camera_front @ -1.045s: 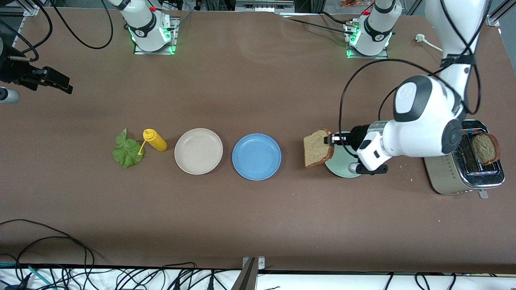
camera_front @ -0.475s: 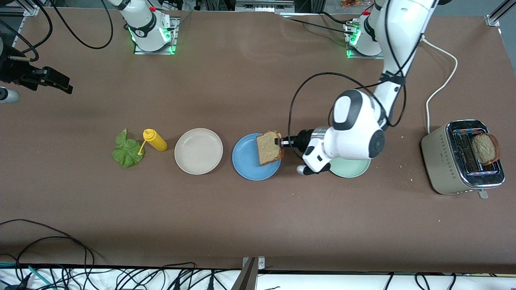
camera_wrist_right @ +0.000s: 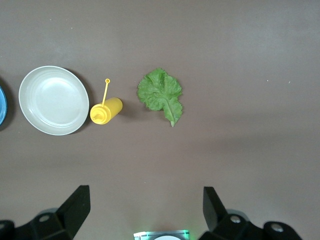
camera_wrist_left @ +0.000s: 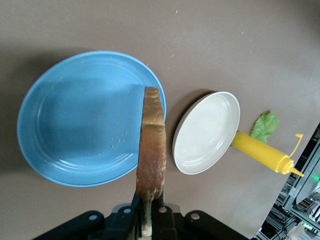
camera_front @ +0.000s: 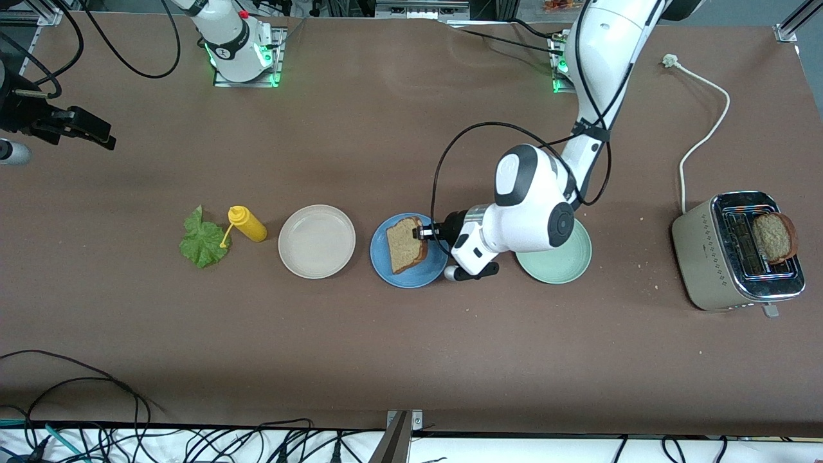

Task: Make sandwich in blue plate with both arms
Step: 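Carry the bread slice over the blue plate and lower it, then release the bread with the left gripper while the right gripper grasps lettuce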

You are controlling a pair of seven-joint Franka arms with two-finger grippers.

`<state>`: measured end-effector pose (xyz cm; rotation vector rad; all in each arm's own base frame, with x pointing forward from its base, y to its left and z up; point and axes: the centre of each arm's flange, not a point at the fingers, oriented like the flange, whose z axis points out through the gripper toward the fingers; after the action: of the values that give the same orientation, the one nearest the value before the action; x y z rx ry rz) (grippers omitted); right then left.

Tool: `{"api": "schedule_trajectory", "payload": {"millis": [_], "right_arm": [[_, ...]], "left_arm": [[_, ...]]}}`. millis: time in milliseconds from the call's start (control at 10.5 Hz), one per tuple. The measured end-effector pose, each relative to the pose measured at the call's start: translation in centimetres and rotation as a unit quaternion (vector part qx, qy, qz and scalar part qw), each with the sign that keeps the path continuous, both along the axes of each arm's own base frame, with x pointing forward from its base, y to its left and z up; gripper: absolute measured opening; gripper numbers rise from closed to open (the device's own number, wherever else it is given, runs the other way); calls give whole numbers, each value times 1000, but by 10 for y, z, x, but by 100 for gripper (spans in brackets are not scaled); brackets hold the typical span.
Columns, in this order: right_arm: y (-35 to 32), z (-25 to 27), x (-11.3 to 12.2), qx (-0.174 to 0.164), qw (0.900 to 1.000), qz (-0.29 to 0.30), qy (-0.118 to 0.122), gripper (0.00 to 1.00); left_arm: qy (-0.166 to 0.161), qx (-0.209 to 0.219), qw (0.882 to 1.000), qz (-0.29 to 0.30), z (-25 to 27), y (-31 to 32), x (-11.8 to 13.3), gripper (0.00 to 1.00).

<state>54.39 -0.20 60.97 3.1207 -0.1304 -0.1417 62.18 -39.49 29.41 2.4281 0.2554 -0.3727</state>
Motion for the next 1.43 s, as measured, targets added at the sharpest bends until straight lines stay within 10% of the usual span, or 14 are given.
{"api": "schedule_trajectory", "payload": {"millis": [1140, 1425], "right_arm": [[0, 0, 0, 0, 1000, 0, 0, 100], [0, 0, 0, 0, 1000, 0, 0, 100]], "left_arm": [[-11, 29, 999, 8, -55, -21, -9, 9], [-22, 53, 998, 28, -66, 12, 11, 35]]}}
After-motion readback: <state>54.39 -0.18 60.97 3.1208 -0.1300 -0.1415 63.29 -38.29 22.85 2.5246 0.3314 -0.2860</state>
